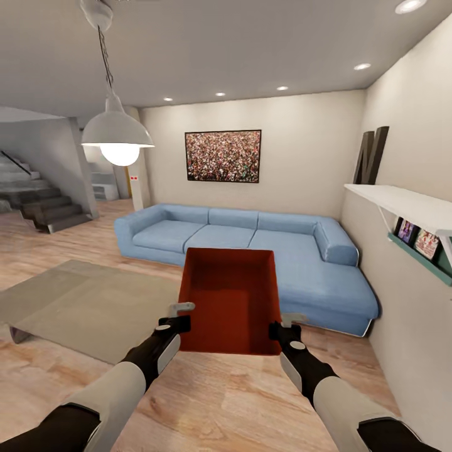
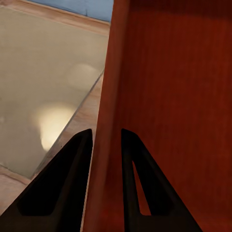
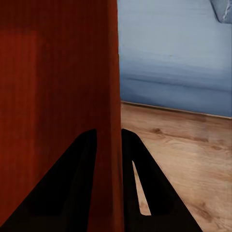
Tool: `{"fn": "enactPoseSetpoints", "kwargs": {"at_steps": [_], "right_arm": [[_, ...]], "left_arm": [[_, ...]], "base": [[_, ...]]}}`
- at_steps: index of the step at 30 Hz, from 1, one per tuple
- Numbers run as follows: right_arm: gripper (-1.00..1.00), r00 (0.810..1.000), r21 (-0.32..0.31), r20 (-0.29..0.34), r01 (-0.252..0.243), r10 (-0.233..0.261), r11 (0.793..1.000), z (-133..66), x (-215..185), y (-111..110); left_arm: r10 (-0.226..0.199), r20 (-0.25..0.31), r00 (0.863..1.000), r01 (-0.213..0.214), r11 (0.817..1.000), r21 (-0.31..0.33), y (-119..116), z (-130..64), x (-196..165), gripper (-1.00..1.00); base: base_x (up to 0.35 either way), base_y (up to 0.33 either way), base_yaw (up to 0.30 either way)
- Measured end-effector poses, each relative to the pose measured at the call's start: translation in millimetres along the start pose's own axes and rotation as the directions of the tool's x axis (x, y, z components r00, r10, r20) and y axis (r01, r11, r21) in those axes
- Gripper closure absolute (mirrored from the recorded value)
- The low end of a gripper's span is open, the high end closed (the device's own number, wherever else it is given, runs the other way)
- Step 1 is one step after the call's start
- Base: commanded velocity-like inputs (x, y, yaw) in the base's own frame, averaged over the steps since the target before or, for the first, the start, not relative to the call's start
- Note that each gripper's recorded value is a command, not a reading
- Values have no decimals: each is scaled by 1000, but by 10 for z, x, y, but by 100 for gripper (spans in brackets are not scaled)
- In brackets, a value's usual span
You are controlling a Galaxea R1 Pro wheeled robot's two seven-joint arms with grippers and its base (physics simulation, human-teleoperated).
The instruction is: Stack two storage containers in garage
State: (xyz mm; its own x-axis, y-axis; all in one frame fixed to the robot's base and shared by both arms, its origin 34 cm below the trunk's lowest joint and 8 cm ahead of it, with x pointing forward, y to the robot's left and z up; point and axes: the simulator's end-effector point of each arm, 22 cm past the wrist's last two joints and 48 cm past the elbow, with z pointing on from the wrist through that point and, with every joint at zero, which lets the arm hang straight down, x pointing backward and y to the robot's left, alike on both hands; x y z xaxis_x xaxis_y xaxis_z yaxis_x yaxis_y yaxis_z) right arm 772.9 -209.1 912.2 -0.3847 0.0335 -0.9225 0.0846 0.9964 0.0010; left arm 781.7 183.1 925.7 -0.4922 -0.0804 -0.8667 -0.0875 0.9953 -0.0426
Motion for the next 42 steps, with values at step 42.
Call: {"fn": "enactPoseSetpoints", "kwargs": {"at_steps": [42], "right_arm": [[100,1000,0,0,0,0,1000,0,0,-1]], "left_arm": [[0,0,1000,0,1000,0,-1,0,1,100]], "base": [[0,0,300]]}}
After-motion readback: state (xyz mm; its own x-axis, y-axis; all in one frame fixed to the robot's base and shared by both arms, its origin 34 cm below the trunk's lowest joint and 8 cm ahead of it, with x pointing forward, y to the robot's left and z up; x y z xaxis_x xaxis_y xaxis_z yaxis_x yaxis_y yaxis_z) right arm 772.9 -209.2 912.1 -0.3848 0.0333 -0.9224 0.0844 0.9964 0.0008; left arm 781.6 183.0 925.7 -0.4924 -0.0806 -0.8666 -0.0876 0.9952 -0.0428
